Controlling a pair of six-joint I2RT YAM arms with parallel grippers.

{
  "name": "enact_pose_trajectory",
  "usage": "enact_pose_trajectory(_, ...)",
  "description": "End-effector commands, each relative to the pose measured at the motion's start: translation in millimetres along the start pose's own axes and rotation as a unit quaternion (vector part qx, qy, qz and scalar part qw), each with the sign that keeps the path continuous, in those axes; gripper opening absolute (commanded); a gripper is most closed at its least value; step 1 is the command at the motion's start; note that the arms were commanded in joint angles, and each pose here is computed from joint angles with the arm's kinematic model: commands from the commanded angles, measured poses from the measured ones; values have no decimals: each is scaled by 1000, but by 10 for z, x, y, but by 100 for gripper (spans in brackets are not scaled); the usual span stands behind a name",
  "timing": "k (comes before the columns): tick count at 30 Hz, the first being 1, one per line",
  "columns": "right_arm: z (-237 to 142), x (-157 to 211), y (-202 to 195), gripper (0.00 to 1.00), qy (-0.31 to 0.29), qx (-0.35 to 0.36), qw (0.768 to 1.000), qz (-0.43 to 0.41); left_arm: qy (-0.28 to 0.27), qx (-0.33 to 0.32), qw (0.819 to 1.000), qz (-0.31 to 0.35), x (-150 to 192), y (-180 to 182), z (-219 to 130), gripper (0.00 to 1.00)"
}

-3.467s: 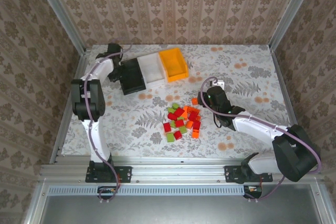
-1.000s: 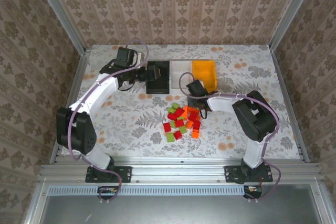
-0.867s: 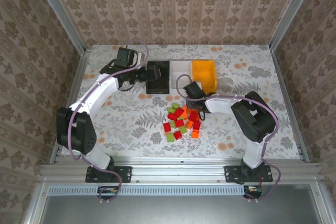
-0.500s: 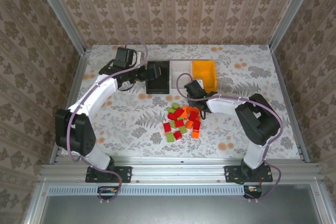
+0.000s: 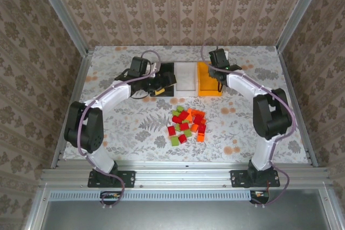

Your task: Sort the legos into containers by color

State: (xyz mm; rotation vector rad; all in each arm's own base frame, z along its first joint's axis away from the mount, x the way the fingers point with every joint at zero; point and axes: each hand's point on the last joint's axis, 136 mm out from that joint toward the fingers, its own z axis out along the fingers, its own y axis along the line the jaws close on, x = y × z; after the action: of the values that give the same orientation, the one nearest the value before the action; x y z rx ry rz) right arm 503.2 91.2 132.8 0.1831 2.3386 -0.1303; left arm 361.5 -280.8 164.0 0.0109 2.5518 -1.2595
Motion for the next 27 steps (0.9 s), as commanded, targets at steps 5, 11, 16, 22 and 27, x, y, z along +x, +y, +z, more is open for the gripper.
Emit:
enact_pose_trajectory(5,182,267,170,41,70,-14,996,-56,-6,40,999,11,-39,-266,-121,98)
enact_pose_trajectory(11,72,191,198,61,63,-24,996,-54,-6,36,999,15,-45,-274,-138,99)
enact_pose_trajectory(16,-406,-5,231,62,22,-40,998,-47,-8,24,1000,13,-52,-227,-147,100)
enact_pose_trajectory(22,-1017,807,437,65,45,-57,997,-13,-12,-24,1000,2,-61,-75,-185,100)
enact_pose_trajectory(27,-1297,1677,576,75,97,-72,993,15,-14,-32,999,0,-59,-57,-203,100)
